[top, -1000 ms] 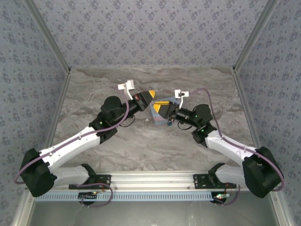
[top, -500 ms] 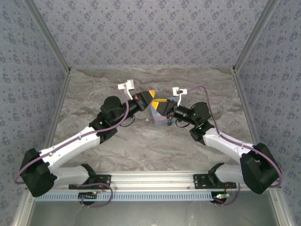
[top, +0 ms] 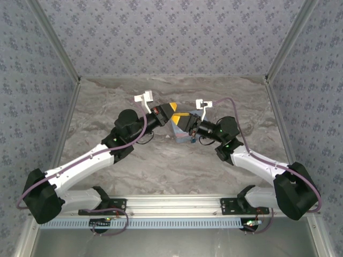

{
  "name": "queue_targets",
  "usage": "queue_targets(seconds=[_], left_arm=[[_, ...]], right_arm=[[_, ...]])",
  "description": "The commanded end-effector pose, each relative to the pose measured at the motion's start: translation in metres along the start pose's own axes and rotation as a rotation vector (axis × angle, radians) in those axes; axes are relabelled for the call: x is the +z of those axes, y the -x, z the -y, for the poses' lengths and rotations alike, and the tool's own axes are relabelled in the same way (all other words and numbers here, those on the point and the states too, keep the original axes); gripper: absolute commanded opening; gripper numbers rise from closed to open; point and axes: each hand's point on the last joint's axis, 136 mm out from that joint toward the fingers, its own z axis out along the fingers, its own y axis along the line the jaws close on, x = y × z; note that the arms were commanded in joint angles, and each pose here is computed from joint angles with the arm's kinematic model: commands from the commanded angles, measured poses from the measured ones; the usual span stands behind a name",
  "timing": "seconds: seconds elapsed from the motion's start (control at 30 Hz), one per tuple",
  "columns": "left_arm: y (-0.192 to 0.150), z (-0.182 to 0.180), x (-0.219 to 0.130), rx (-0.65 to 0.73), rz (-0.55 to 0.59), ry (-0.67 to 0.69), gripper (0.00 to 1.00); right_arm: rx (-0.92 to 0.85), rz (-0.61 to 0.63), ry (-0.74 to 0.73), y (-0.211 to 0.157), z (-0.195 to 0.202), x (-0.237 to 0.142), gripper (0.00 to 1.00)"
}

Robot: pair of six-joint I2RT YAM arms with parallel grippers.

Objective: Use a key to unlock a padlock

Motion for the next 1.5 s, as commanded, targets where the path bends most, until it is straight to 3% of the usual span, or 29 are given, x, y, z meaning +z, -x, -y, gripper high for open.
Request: queue_targets(seconds=[0.0, 0.47, 0.53, 0.6, 0.7, 0.77, 0.8, 0.97, 1.2, 1.47], left_arm=[[-0.001, 0.007, 0.000, 0.023, 0.002, -0.041, 0.00], [-0.001, 0.005, -0.003, 0.037, 0.004, -0.025, 0.02], [0.000, 0.002, -0.004, 0.044, 0.004, 0.001, 0.17], [0.001, -0.002, -0.007, 0.056, 0.006, 0.027, 0.43], [0.004, -0.012, -0.013, 0.077, 0.018, 0.092, 0.71], [0.006, -0.028, -0.018, 0.092, 0.013, 0.201, 0.93], [0.006, -0.035, -0.021, 0.111, 0.005, 0.257, 0.99], [0.006, -0.072, -0.029, 0.157, -0.028, 0.471, 0.99], [-0.019, -0.134, -0.015, 0.081, -0.161, 0.626, 0.99], [-0.056, -0.188, 0.016, -0.030, -0.301, 0.686, 1.00]], right_arm=[[-0.027, 0.052, 0.035, 0.018, -0.015, 0.004, 0.22], [0.004, 0.041, -0.058, 0.012, 0.004, 0.000, 0.00], [-0.001, 0.023, -0.113, 0.006, 0.014, -0.004, 0.00], [-0.015, -0.015, -0.179, -0.004, 0.025, -0.009, 0.00], [-0.030, -0.085, -0.299, -0.022, 0.046, -0.024, 0.00], [-0.037, -0.122, -0.385, -0.034, 0.061, -0.038, 0.00], [-0.038, -0.148, -0.440, -0.041, 0.070, -0.047, 0.00], [-0.069, -0.249, -0.668, -0.069, 0.102, -0.092, 0.00], [-0.093, -0.399, -0.966, -0.100, 0.132, -0.157, 0.00], [-0.093, -0.424, -1.024, -0.110, 0.137, -0.175, 0.00]])
